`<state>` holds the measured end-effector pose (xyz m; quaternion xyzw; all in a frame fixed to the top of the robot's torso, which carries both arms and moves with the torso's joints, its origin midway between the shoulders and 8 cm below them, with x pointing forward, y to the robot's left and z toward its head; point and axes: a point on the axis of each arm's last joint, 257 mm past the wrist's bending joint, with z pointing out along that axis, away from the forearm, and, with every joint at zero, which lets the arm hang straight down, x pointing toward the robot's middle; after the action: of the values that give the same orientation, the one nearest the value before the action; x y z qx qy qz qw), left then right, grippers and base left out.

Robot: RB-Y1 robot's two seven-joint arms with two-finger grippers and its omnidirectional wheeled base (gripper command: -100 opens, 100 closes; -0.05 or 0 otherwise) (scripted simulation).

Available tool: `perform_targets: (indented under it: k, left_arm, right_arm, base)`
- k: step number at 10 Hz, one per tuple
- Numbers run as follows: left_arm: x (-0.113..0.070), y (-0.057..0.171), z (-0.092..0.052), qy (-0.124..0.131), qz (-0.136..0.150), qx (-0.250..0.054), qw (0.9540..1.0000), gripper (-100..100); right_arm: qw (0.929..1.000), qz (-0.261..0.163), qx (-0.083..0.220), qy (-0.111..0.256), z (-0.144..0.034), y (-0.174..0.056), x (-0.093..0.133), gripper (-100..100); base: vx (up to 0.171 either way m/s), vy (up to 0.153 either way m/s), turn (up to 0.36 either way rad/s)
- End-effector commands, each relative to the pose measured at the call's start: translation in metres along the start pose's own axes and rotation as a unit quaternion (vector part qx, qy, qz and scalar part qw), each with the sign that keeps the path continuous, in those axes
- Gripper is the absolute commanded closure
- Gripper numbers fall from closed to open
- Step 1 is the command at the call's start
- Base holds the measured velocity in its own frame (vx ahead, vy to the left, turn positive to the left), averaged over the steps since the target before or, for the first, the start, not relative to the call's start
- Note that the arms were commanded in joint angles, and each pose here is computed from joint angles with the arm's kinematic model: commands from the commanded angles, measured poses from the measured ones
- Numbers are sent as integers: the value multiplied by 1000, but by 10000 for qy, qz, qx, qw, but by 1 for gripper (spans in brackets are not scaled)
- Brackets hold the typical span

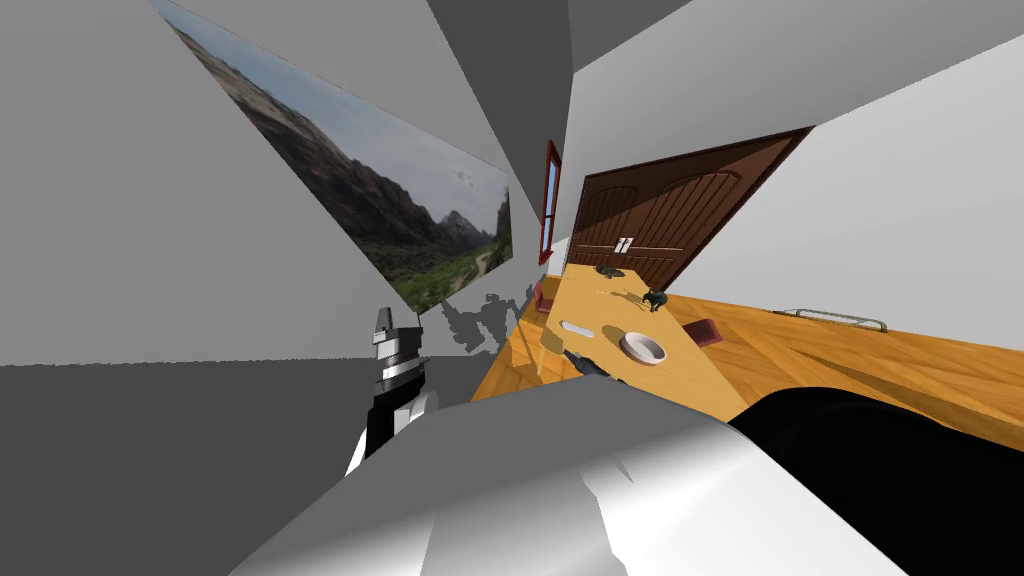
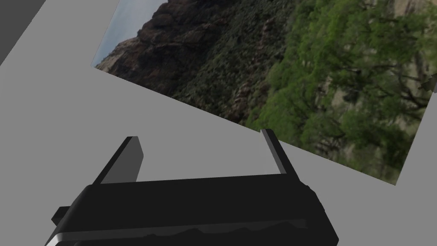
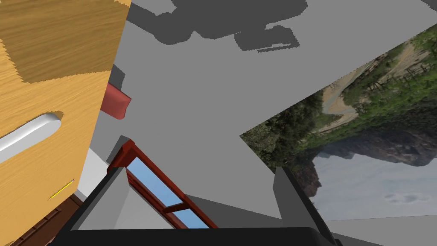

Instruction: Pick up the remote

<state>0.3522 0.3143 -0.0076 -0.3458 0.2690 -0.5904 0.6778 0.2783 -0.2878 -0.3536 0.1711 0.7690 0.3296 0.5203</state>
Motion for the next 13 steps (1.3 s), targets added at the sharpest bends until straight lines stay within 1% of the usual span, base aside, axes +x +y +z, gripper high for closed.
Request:
perform_targets:
  k: [1,2,3,5,6,7,8,9,10,11,12,13]
  left_arm:
    - [0,0,0,0,0,0,10000,0]
    - [0,0,0,0,1,-1,10000,0]
    - [0,0,0,0,1,-1,10000,0]
    - [0,0,0,0,1,-1,10000,0]
    - [0,0,0,-1,1,-1,10000,0]
    - [0,0,0,0,0,0,10000,0]
    - [0,0,0,0,1,-1,10000,0]
    - [0,0,0,0,0,0,10000,0]
    - [0,0,0,-1,1,-1,10000,0]
    - [0,0,0,-1,1,-1,10000,0]
    - [0,0,0,0,0,0,10000,0]
    - [0,0,0,-1,1,-1,10000,0]
  right_arm:
    - [9997,-102,125,188,-6,-17,10,-100]
    - [9995,-97,196,217,-9,-24,12,-100]
    - [9977,-289,305,538,-22,-40,28,-100]
    - [9970,-283,414,583,-27,-49,32,-100]
    - [9939,-477,460,881,-40,-60,45,-100]
    - [9928,-471,590,934,-46,-71,49,-100]
    - [9879,-661,660,1241,-61,-84,61,-100]
    - [9862,-657,791,1296,-69,-96,64,-100]
    - [9854,-655,851,1320,-72,-101,66,-100]
    - [9789,-843,914,1623,-89,-113,76,-100]
    - [9763,-840,1066,1686,-98,-126,79,-100]
    - [9687,-1024,1101,1973,-115,-136,87,-100]
  base:
    - [15,-9,108]
    - [6,-5,-19]
    - [17,1,258]
    - [14,-8,59]
    - [19,3,234]
    - [26,-8,166]
    - [35,-8,300]
    - [32,-13,127]
    - [15,-3,-43]
    - [33,8,279]
    - [34,-4,168]
    - [46,1,256]
